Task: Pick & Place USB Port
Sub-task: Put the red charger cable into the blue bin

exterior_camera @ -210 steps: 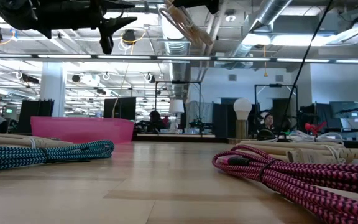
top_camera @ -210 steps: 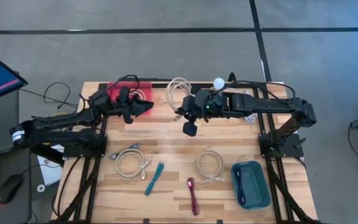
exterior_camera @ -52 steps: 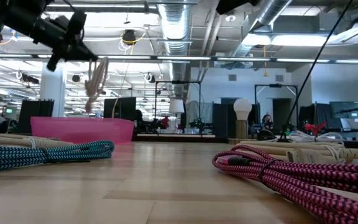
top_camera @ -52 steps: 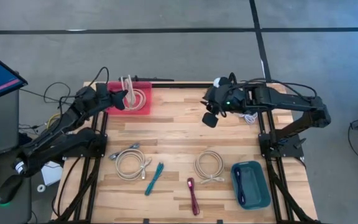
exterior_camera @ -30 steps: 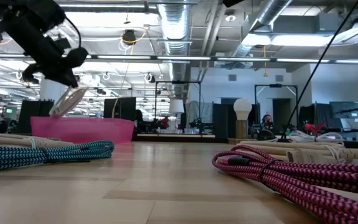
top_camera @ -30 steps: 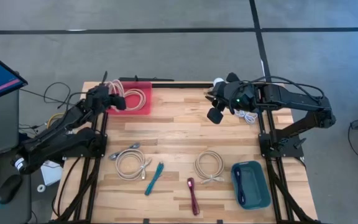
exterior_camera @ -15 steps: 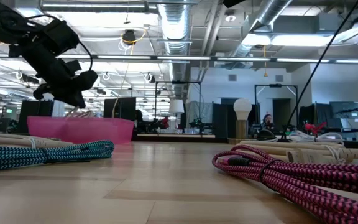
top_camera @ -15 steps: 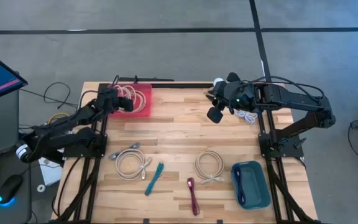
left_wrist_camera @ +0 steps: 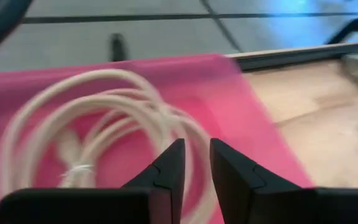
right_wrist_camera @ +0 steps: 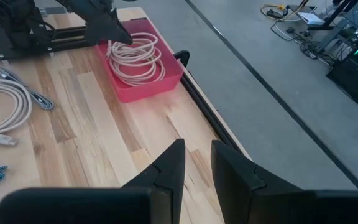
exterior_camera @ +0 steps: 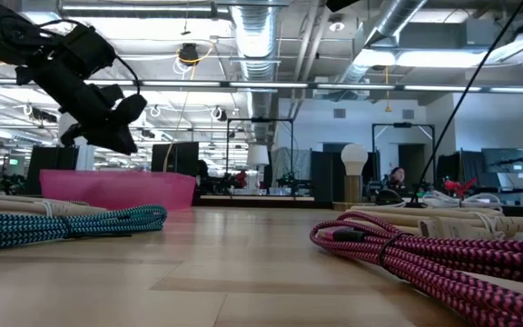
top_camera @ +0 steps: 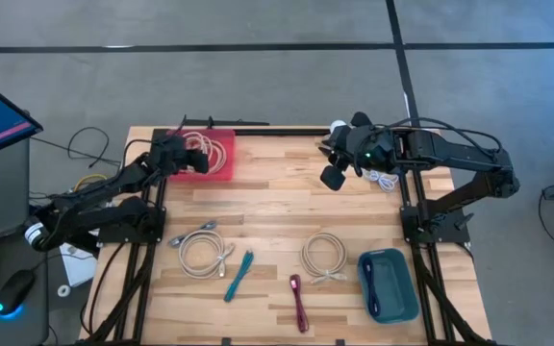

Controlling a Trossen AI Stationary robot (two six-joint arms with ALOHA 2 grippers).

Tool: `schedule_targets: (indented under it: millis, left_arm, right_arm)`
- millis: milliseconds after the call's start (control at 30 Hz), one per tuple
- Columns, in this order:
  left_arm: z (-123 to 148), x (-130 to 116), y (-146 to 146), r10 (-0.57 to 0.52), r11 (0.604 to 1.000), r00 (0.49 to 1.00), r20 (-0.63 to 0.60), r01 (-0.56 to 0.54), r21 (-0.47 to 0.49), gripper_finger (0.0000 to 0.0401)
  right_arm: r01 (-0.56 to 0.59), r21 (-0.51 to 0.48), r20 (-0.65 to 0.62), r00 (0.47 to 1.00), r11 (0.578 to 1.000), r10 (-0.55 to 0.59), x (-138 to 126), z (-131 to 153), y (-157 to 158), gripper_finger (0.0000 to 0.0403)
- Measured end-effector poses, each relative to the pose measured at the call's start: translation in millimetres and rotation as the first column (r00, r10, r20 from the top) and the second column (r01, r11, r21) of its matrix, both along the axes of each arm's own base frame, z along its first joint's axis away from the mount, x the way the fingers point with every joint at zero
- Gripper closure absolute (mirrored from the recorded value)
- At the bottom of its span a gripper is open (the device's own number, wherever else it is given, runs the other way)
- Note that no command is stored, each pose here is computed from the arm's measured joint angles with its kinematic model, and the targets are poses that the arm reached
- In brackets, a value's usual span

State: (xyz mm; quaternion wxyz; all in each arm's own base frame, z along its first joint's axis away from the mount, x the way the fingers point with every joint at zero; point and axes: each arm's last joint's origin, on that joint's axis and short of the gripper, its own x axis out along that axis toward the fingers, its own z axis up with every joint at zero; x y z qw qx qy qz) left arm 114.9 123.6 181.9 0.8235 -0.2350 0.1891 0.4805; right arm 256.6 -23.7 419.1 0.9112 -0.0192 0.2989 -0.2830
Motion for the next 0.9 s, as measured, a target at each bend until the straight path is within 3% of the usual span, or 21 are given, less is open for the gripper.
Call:
schedule_targets:
  millis: [133, 300, 600, 900]
  left_arm:
    - [12, 6, -2, -0.166, 0.986, 0.975, 0.149, 0.163, 0.037, 0.0325]
    - [43, 8, -11, -0.397, 0.914, 0.874, 0.28, 0.349, 0.206, 0.0325]
    - [117, -1, -43, -0.589, 0.779, 0.726, 0.355, 0.393, 0.489, 0.0325]
    - [128, 5, -61, -0.687, 0.71, 0.631, 0.361, 0.475, 0.521, 0.0325]
  right_arm:
    - [-0.003, -0.005, -0.004, 1.0, 1.0, 0.003, 0, 0, 0, 0.0333]
    - [-0.005, -0.008, 0.003, 1.0, 1.0, 0.005, -4, 2, 0, 0.0333]
    - [-0.024, -0.002, 0.072, 0.997, 1.0, 0.024, -28, 18, 6, 0.0333]
    - [-0.063, 0.087, 0.174, 0.984, 0.994, 0.047, -58, 31, 25, 0.0333]
